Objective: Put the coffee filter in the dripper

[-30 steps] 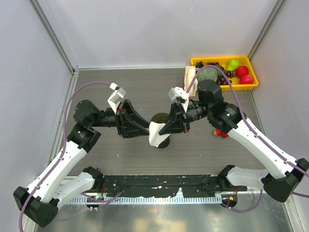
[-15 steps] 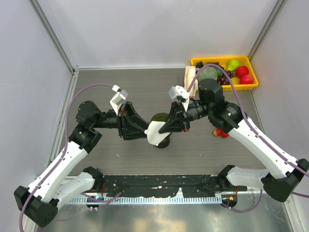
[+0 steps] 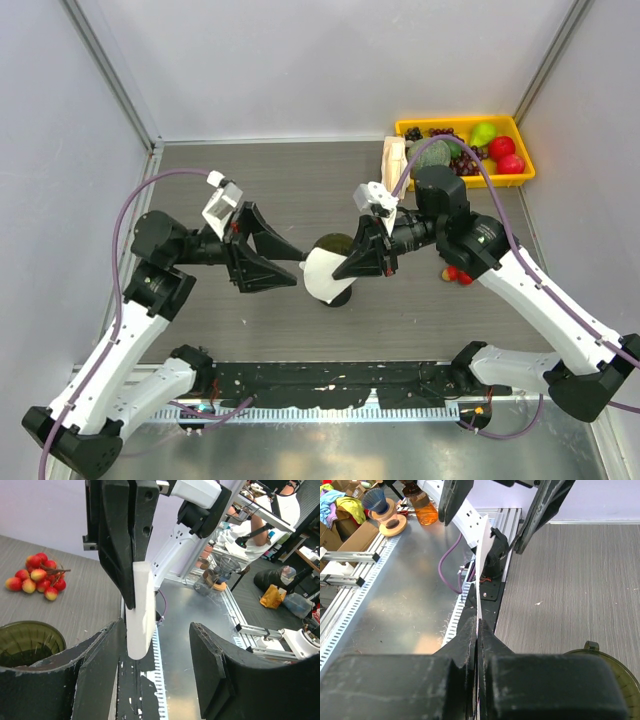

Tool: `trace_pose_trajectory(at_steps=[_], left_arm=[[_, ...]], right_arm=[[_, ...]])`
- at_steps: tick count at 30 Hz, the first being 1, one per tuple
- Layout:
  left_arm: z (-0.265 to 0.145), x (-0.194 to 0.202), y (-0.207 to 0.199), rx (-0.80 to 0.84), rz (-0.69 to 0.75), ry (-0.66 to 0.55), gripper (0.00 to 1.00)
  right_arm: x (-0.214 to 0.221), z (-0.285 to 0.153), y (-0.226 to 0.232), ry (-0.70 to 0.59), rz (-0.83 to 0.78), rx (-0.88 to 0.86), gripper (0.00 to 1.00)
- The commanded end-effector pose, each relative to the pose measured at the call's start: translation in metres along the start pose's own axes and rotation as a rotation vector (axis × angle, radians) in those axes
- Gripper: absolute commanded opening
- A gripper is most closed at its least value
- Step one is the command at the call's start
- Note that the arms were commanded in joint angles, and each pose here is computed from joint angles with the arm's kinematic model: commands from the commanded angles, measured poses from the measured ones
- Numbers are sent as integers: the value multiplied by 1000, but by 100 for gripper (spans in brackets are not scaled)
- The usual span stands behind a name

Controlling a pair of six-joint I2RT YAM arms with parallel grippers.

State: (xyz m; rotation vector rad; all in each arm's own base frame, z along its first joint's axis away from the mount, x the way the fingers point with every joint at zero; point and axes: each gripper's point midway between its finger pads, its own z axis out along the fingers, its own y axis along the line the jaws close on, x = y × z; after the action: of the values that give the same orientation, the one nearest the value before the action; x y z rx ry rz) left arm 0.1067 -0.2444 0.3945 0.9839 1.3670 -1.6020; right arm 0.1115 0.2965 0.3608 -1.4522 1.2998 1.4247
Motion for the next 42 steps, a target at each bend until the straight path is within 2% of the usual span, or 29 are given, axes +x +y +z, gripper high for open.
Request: trace_pose_trajectory(at_steps=[1,8,17,26,34,42], left_arm=[[1,-16,-7,9,54,-16,63],[3,-13,20,-96,17,-23,52],[6,-11,25,-99,1,-19,48],[10,2,23,-68,-24,7,52],[11,0,26,-79,-33,0,59],[12,1,34,-105,-40,-5,59]], right_arm=[[-11,-3,7,-22,-52,-6,5],[-12,-3,9,-23,-55,-15,5],[-8,-1,8,-21,-50,-17,5],[-11,3,-7,-29,-9,30,5],[-7,4,-12,-24,1,43,5],[-7,5,-9,-23,5,37,5]])
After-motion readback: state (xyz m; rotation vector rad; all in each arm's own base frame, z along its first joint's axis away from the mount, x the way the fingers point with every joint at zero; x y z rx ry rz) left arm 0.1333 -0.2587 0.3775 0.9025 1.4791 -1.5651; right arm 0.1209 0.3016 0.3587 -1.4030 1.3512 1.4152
